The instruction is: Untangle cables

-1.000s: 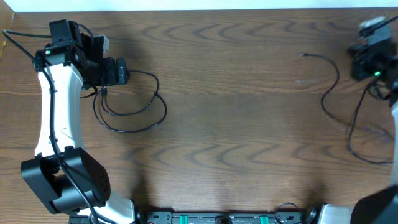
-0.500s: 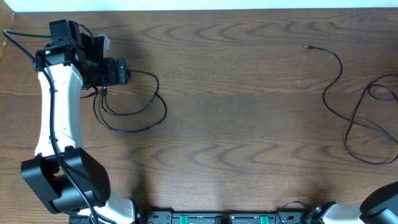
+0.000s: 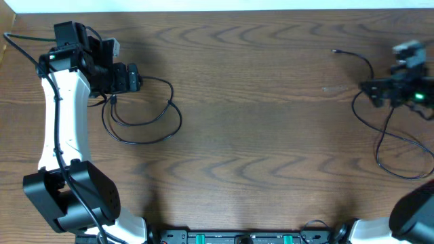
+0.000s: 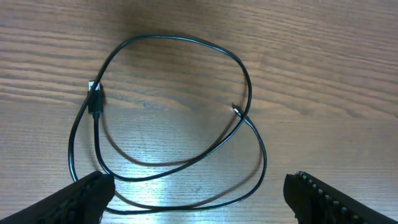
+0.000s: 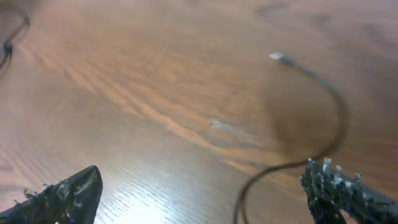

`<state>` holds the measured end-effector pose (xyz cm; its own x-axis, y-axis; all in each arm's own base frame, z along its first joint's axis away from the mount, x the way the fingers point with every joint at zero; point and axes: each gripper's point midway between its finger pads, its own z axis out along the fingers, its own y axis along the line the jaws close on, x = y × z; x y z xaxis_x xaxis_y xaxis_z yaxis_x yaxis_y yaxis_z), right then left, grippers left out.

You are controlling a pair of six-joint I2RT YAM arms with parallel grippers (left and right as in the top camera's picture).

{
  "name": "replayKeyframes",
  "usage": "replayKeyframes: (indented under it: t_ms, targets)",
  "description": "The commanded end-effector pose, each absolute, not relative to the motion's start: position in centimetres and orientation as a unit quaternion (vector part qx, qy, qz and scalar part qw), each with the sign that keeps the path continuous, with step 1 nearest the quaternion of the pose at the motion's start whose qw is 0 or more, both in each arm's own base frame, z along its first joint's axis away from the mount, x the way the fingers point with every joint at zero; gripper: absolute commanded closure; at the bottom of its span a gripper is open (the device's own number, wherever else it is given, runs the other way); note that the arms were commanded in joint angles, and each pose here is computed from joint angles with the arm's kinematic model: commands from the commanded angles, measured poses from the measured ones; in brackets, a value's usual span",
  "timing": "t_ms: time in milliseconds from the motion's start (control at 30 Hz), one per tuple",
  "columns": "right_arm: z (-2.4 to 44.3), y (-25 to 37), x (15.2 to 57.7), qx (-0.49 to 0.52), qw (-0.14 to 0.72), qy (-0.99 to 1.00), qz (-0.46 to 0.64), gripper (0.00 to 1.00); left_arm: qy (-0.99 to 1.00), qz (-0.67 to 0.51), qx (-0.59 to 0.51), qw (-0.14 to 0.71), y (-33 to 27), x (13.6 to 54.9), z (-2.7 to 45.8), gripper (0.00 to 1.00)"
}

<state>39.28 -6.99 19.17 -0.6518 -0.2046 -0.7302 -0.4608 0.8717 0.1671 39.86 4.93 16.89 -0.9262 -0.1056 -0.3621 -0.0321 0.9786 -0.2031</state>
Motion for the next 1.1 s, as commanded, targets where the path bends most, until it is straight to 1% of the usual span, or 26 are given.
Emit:
replayKeyframes:
  t_ms: [0, 100, 200, 233, 300, 333, 400, 433, 467, 600, 733, 833, 933, 1067]
  targets:
    - [13.7, -3.9, 39.8, -0.226, 0.3, 0.908, 0.184, 0.01, 0.975, -0.105, -0.033, 0.191, 4.4, 39.7, 17.2, 0.07]
    - [11.6, -1.2, 40.1, -0.218, 0.273, 0.905, 0.243, 0.01, 0.976, -0.105, -0.034, 0.188, 4.4, 39.6, 17.2, 0.07]
    - [9.9, -0.9, 40.6, -0.192, 0.253, 0.913, 0.255, 0.01, 0.976, -0.106, -0.034, 0.187, 4.3, 39.5, 17.1, 0.07]
    - [8.2, -1.7, 40.8, -0.161, 0.228, 0.93, 0.238, 0.09, 0.976, -0.106, -0.034, 0.187, 4.3, 39.5, 17.1, 0.07]
    - [6.2, -3.2, 40.8, -0.117, 0.197, 0.952, 0.204, 0.15, 0.976, -0.106, -0.034, 0.187, 4.3, 39.5, 17.1, 0.07]
    - [4.8, -4.7, 40.7, -0.081, 0.172, 0.967, 0.168, 0.15, 0.976, -0.106, -0.034, 0.187, 4.3, 39.5, 17.1, 0.07]
    - [3.3, -6.3, 40.4, -0.044, 0.146, 0.98, 0.127, 0.14, 0.976, -0.106, -0.034, 0.187, 4.3, 39.5, 17.1, 0.07]
    - [2.7, -7.0, 40.3, -0.019, 0.134, 0.985, 0.109, 0.11, 0.976, -0.106, -0.034, 0.187, 4.3, 39.5, 17.1, 0.07]
    - [2.4, -7.4, 40.2, -0.001, 0.128, 0.987, 0.1, 0.08, 0.976, -0.106, -0.034, 0.187, 4.3, 39.5, 17.1, 0.07]
    - [2.1, -8.3, 39.7, 0.042, 0.112, 0.99, 0.078, 0.07, 0.976, -0.106, -0.034, 0.186, 4.3, 39.5, 17.1, 0.07]
    - [1.6, -9.5, 37.9, 0.097, 0.071, 0.992, 0.042, 0.07, 0.976, -0.107, -0.034, 0.185, 4.3, 39.4, 17.1, 0.07]
    - [1.4, -10.6, 36.0, 0.183, 0.03, 0.983, 0.004, 0.09, 0.976, -0.107, -0.034, 0.185, 4.3, 39.4, 17.1, 0.07]
    - [1.3, -10.3, 34.8, 0.212, 0.005, 0.977, 0.006, 0.09, 0.976, -0.107, -0.034, 0.185, 4.3, 39.4, 17.1, 0.07]
    - [1.3, -10.8, 35.0, 0.212, 0.011, 0.977, -0.006, 0.08, 0.976, -0.107, -0.034, 0.185, 4.3, 39.4, 17.1, 0.07]
